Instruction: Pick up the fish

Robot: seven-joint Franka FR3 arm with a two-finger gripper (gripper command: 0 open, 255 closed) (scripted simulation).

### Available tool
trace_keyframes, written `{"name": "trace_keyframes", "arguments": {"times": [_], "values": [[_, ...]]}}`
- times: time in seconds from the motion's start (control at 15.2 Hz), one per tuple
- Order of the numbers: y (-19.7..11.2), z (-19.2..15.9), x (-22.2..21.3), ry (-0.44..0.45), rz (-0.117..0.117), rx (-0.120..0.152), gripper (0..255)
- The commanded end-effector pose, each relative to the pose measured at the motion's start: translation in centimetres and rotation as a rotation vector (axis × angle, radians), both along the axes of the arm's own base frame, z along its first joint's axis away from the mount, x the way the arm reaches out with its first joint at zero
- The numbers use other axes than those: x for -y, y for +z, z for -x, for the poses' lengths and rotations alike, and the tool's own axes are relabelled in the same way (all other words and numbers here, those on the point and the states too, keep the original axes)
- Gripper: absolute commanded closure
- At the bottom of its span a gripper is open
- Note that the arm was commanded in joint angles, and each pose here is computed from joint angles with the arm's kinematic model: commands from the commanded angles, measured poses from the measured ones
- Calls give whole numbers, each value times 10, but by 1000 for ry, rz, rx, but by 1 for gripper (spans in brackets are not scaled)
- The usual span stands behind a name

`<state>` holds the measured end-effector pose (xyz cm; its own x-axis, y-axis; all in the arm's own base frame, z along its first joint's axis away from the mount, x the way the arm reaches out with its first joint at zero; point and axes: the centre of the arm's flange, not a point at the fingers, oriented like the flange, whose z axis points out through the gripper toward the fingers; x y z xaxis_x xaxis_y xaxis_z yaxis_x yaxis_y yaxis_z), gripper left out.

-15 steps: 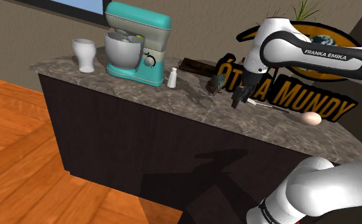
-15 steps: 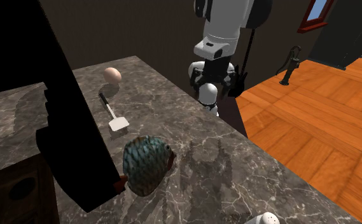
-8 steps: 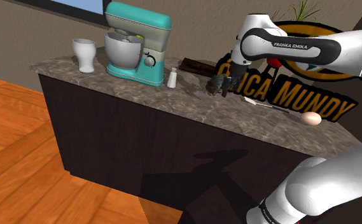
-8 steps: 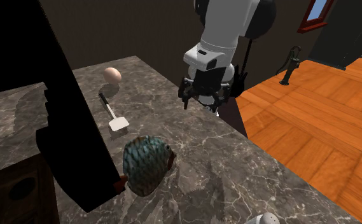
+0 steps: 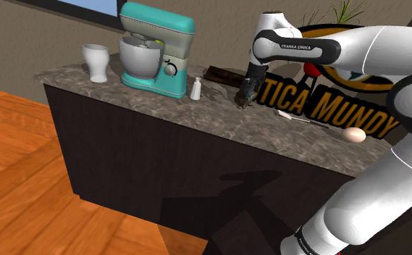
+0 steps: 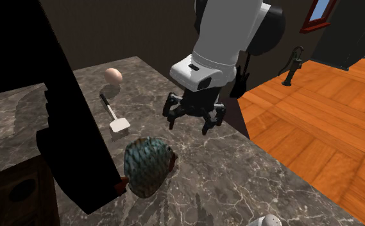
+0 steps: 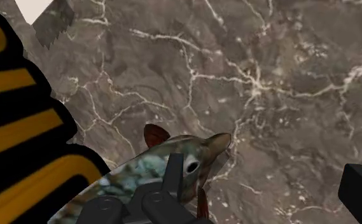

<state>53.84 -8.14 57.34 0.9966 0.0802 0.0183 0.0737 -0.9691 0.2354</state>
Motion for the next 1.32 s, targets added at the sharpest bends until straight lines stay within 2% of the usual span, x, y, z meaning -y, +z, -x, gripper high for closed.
{"name": "trace_keyframes", "arguments": {"times": [0.0,0.26,0.86,0.92,1.25], "values": [[3,-26,5,2,23,7,0],[8,-70,17,4,67,21,0],[-32,-70,17,4,67,21,0],[-32,-70,17,4,67,21,255],[-32,-70,16,4,67,21,255]]}}
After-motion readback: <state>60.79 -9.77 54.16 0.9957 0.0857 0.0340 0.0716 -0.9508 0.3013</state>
